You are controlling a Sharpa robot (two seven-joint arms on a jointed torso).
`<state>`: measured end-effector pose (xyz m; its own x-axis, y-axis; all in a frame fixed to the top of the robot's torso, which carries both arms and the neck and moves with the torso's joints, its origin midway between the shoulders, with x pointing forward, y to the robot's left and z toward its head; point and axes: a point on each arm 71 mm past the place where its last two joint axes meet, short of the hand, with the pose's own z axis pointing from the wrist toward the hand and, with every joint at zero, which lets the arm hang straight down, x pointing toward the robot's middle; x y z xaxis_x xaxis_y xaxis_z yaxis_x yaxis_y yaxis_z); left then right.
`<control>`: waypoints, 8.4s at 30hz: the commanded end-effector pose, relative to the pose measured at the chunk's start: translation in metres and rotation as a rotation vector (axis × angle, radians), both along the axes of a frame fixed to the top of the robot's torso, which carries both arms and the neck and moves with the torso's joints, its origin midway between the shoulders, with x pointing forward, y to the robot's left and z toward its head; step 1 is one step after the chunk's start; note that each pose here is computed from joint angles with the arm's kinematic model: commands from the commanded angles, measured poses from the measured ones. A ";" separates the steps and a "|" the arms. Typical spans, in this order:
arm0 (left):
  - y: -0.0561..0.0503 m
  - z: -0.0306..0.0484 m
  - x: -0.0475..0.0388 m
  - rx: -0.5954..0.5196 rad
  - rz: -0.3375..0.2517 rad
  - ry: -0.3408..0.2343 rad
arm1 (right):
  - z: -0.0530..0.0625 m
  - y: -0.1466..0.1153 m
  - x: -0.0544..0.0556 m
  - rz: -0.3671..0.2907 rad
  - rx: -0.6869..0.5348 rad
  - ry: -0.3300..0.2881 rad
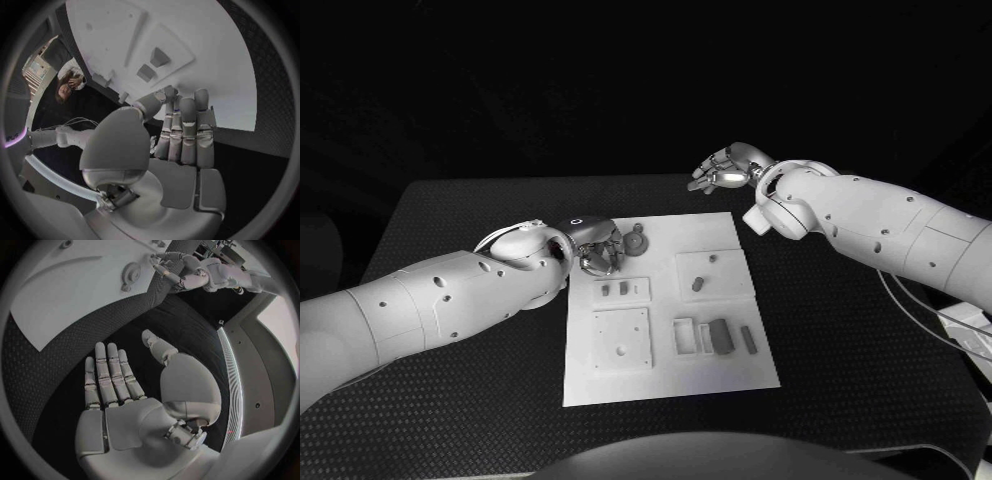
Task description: Assemble the parts on the task board
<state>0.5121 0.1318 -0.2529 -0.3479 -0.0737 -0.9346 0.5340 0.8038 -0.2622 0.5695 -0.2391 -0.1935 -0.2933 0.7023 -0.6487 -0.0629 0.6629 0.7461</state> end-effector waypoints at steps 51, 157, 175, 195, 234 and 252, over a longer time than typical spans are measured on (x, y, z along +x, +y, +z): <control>-0.002 -0.0135 0.0002 0.065 -0.021 0.047 | 0.000 0.001 0.000 0.013 0.002 -0.003; 0.110 0.0475 0.0154 -1.021 0.449 0.442 | -0.067 0.015 -0.084 0.486 -0.839 -0.246; 0.114 0.0466 0.0150 -1.014 0.462 0.452 | -0.079 0.010 -0.081 0.482 -0.886 -0.209; 0.116 0.0460 0.0142 -1.008 0.470 0.457 | -0.083 0.010 -0.087 0.488 -0.909 -0.214; 0.117 0.0454 0.0147 -1.004 0.481 0.457 | -0.091 0.013 -0.092 0.446 -0.800 -0.201; 0.119 0.0452 0.0157 -1.003 0.485 0.453 | -0.088 0.011 -0.093 0.415 -0.741 -0.184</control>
